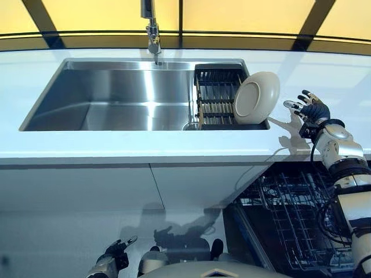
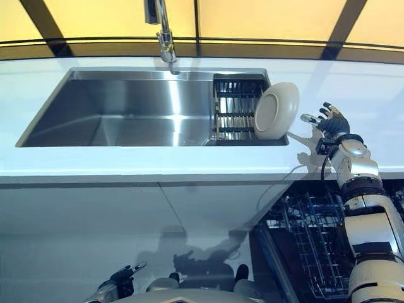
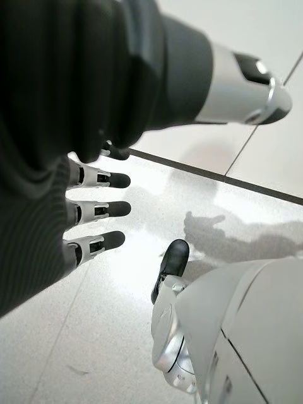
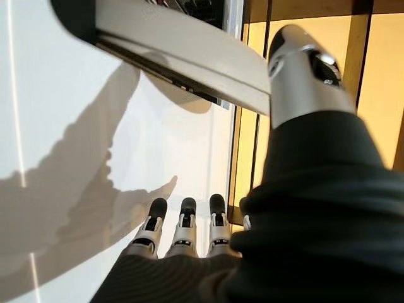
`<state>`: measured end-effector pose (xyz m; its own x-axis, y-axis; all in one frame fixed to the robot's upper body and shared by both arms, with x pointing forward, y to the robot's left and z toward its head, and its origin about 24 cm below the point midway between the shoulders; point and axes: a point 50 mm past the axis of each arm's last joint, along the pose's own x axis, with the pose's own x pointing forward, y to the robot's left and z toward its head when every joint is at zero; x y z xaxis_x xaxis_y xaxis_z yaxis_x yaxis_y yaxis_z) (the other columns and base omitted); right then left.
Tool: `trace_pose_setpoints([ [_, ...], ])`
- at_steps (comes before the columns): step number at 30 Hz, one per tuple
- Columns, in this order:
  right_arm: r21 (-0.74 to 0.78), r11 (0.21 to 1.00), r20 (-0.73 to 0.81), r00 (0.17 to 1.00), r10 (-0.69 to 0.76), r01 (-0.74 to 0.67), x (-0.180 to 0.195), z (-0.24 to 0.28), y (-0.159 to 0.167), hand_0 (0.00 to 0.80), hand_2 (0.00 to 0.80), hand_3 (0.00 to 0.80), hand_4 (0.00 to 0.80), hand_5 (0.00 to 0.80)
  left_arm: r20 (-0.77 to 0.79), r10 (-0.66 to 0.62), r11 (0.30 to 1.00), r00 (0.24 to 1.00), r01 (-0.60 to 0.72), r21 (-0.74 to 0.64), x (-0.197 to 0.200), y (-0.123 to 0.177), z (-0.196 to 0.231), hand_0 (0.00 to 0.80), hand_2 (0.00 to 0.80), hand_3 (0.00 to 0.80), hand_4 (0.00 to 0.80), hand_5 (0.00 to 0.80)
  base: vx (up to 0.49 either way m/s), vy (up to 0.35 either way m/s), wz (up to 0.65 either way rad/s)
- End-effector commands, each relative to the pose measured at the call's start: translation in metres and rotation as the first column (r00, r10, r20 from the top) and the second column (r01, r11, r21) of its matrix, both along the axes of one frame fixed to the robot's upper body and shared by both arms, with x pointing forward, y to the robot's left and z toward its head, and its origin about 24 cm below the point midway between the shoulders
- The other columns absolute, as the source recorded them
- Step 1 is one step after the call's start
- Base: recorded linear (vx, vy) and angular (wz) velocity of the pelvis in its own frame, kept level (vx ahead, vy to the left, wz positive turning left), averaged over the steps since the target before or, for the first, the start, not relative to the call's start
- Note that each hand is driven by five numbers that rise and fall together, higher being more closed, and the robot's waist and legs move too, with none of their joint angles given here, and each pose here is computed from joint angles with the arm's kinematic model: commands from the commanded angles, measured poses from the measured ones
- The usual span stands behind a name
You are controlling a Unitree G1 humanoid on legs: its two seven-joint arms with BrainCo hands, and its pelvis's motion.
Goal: Take plates into dishwasher
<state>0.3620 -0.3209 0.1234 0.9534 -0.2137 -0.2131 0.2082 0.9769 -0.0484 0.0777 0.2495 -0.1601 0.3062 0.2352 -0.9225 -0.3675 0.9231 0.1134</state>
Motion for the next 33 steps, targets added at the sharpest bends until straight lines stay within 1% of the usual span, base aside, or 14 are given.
trace_pose_setpoints([
  [1,0.018,0.999,0.133,0.991,0.027,-0.029,0.024,0.055,0.012,0.0,0.0,0.0,0.0,0.0,0.003,-0.1,0.994,0.995,0.1,0.054,0.012,0.013,0.006,0.0,0.0,0.0,0.0,0.0,0.034,0.032,0.05],
  [7,0.019,0.999,0.1,0.995,0.028,-0.03,0.026,0.061,0.012,0.0,0.0,0.0,0.0,0.0,0.001,-0.093,0.994,0.996,0.093,0.054,0.007,0.012,0.005,0.0,0.0,0.0,0.0,0.0,0.033,0.027,0.08],
  [22,0.007,1.0,0.072,0.997,0.023,-0.024,0.027,0.057,0.012,0.0,0.0,0.0,0.0,0.0,0.01,-0.065,0.996,0.998,0.064,0.06,0.001,0.013,0.004,0.0,0.0,0.0,0.0,0.0,0.011,0.01,0.03],
  [33,0.027,0.997,0.04,0.997,0.069,-0.07,0.03,0.057,0.02,0.0,0.0,0.0,0.0,0.0,0.024,-0.038,0.998,0.999,0.037,0.054,0.001,0.01,0.003,0.0,0.0,0.0,0.0,0.0,-0.003,0.002,0.0],
])
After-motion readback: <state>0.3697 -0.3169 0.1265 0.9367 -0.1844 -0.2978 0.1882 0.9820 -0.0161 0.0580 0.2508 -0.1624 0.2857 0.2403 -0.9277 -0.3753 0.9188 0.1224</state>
